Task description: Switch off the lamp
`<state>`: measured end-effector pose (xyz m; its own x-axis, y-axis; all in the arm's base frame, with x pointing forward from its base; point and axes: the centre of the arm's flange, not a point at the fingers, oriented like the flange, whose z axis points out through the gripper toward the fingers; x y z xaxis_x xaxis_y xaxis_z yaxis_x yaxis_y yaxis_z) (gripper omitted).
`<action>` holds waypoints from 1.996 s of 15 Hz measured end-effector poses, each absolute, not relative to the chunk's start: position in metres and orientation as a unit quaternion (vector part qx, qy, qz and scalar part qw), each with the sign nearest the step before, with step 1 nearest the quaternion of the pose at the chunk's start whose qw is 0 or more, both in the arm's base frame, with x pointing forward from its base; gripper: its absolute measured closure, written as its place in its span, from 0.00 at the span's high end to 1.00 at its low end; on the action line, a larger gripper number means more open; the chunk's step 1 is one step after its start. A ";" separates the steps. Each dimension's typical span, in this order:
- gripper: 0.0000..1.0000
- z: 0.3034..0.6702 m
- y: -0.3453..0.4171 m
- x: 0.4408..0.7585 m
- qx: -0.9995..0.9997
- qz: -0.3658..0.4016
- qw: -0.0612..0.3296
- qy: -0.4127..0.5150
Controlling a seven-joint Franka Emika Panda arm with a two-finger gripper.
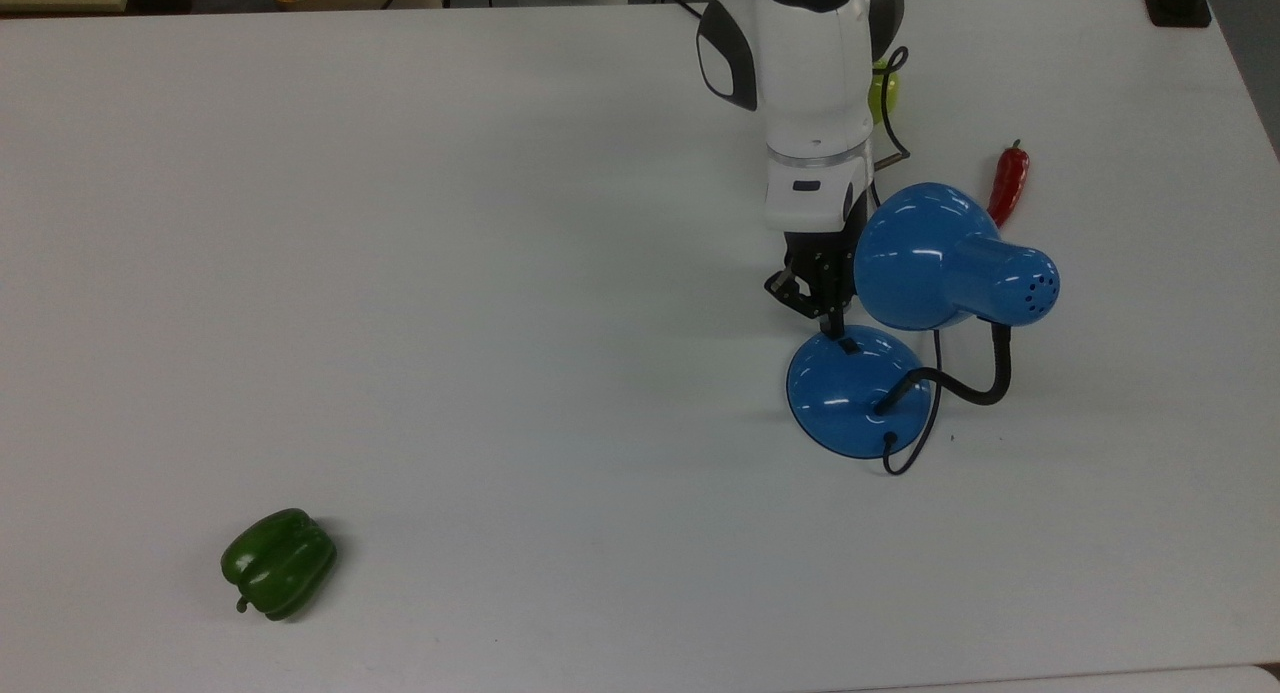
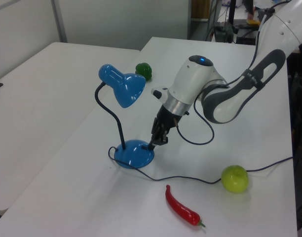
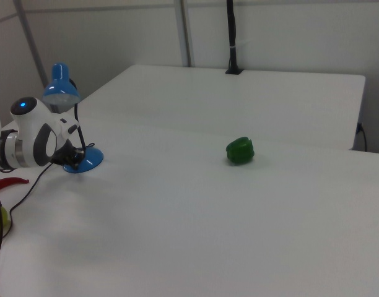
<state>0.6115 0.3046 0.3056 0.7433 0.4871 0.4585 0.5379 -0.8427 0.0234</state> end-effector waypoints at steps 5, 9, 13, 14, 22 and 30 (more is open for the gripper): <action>0.37 0.322 0.288 0.586 -0.962 -0.104 0.019 -0.252; 0.80 0.378 0.263 0.558 -0.972 -0.008 -0.020 -0.233; 1.00 0.444 0.226 0.534 -0.976 0.054 -0.045 -0.205; 1.00 0.463 0.214 0.531 -0.978 0.059 -0.045 -0.193; 1.00 0.588 0.100 0.520 -0.995 0.055 -0.003 -0.079; 1.00 0.619 0.050 0.549 -0.999 -0.023 0.034 -0.035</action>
